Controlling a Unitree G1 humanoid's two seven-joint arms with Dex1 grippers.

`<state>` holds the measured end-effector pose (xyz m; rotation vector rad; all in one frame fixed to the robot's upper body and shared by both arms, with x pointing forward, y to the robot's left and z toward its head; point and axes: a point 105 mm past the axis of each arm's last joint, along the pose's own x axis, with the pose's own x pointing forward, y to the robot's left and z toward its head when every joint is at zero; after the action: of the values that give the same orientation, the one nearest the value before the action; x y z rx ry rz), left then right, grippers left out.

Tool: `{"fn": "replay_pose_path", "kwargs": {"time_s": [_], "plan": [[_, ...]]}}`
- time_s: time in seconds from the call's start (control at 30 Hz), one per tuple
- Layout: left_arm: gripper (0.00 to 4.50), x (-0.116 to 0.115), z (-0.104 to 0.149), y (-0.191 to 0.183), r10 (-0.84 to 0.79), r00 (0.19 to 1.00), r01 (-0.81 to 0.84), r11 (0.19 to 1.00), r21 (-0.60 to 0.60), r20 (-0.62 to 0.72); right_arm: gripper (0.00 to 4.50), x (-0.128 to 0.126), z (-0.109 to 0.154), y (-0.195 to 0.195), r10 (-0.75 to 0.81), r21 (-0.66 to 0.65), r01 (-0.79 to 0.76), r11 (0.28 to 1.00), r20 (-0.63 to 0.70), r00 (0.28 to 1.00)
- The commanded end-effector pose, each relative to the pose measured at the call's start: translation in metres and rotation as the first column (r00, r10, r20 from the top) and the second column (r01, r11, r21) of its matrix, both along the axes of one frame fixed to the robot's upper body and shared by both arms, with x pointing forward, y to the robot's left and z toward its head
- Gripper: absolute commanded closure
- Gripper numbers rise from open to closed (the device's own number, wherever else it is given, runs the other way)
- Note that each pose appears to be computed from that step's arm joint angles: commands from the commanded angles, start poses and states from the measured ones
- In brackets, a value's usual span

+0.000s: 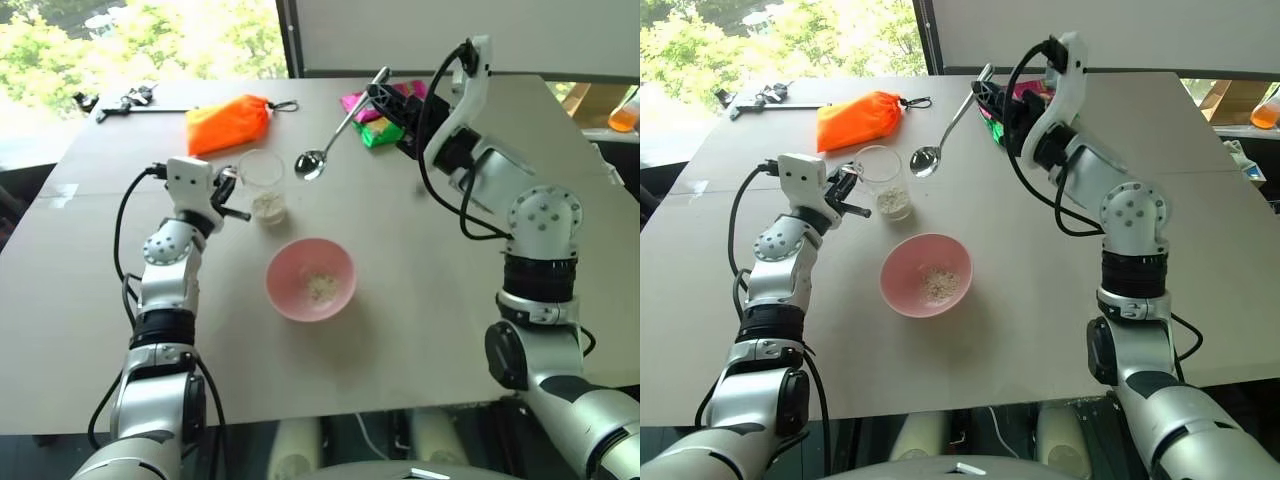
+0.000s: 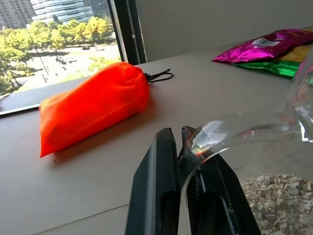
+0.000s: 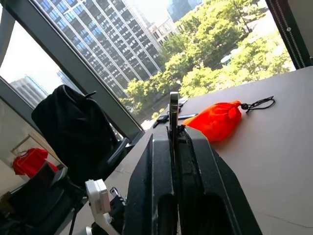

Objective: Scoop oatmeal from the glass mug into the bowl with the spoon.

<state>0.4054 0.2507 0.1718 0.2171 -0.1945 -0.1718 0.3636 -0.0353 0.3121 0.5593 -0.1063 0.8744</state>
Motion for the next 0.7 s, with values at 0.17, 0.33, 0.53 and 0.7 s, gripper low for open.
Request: {"fn": "replay_pose_path", "kwargs": {"time_s": [0.17, 0.33, 0.53, 0.7], "plan": [[4.43, -0.001, -0.011, -0.013, -0.036, 0.998, 0.036, 0.999, 0.009, -0.044, 4.50, -0.014, 0.035, 0.037, 0.087, -0.084, -0.070, 0.994, 0.221, 0.971], [4.43, -0.001, -0.008, -0.018, -0.049, 0.998, 0.049, 0.999, 0.004, -0.039, 4.50, -0.011, 0.014, 0.060, 0.118, -0.226, -0.054, 0.973, 0.279, 0.953], [4.43, -0.011, -0.004, -0.034, -0.125, 0.991, 0.126, 0.992, 0.024, -0.042, 4.50, -0.005, -0.009, 0.082, 0.136, -0.394, 0.042, 0.918, 0.414, 0.900], [4.43, -0.012, 0.006, -0.037, -0.131, 0.991, 0.132, 0.991, 0.032, -0.027, 4.50, -0.005, -0.034, 0.096, 0.200, -0.499, 0.036, 0.866, 0.411, 0.889]]}}
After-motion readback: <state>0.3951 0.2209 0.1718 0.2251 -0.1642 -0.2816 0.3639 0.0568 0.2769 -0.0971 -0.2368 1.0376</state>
